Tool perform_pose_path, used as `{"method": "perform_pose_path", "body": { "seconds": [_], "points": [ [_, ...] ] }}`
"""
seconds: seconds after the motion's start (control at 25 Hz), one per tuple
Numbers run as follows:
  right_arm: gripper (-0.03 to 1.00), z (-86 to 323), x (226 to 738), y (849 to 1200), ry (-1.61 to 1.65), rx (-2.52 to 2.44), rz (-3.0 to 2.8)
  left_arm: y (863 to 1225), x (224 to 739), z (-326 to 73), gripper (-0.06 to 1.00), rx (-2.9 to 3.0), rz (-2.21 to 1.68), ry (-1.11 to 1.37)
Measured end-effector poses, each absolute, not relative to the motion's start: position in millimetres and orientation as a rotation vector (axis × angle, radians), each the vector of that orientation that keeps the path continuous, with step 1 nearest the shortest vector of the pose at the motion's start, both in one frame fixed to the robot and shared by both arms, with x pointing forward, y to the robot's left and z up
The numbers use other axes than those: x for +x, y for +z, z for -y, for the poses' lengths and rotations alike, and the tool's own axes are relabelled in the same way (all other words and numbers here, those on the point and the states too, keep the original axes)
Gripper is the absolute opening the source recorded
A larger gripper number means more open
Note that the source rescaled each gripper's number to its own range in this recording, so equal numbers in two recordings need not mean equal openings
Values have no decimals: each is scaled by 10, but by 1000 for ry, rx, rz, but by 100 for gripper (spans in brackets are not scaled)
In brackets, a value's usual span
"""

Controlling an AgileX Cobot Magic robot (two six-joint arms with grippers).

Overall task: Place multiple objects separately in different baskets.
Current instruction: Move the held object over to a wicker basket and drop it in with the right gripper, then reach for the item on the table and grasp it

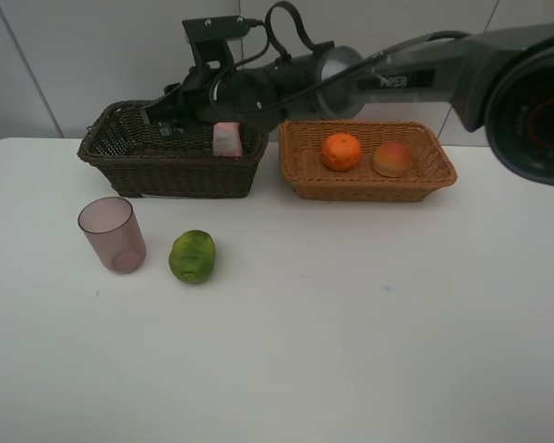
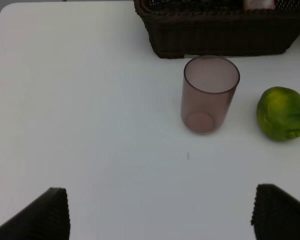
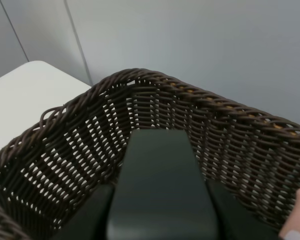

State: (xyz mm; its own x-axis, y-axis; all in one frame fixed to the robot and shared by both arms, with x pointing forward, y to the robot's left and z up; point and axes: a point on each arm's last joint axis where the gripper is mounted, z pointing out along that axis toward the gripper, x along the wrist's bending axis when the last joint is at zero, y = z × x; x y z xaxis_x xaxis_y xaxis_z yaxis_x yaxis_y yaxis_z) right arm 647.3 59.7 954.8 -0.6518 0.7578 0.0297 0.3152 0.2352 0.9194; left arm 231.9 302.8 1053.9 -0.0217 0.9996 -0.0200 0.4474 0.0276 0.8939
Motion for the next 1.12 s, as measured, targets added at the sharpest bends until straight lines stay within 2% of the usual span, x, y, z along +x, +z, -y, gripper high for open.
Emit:
{"method": "perform_pose_path", "body": {
  "seconds": [0.2,0.44,0.48,0.56,0.72,0.8,0.92,1.12],
  "points": [
    [8,-621,6488,9333,1379,992,-2114,10539,2319,-3028,95,1515,-1567,947],
    [8,-625,6490,9341,1391,987,-2106,10539,2319,-3028,95,1515,-1567,947],
    [11,-625,6490,9341,1391,987,-2106,10539,2319,-3028,95,1515,-1567,947],
    [25,-631,6493,9356,1410,978,-2093,10539,2319,-3028,95,1515,-1567,947],
    [63,-630,6493,9393,1414,976,-2088,10539,2319,-3028,95,1515,-1567,947],
    [75,-620,6487,9398,1392,986,-2103,10539,2319,-3028,95,1515,-1567,947],
    [81,-590,6465,9525,1364,1003,-2116,10539,2319,-3028,95,1515,-1567,947],
    [82,-483,6376,9859,1270,1074,-2166,10539,2319,-3028,95,1515,-1567,947]
  ]
}}
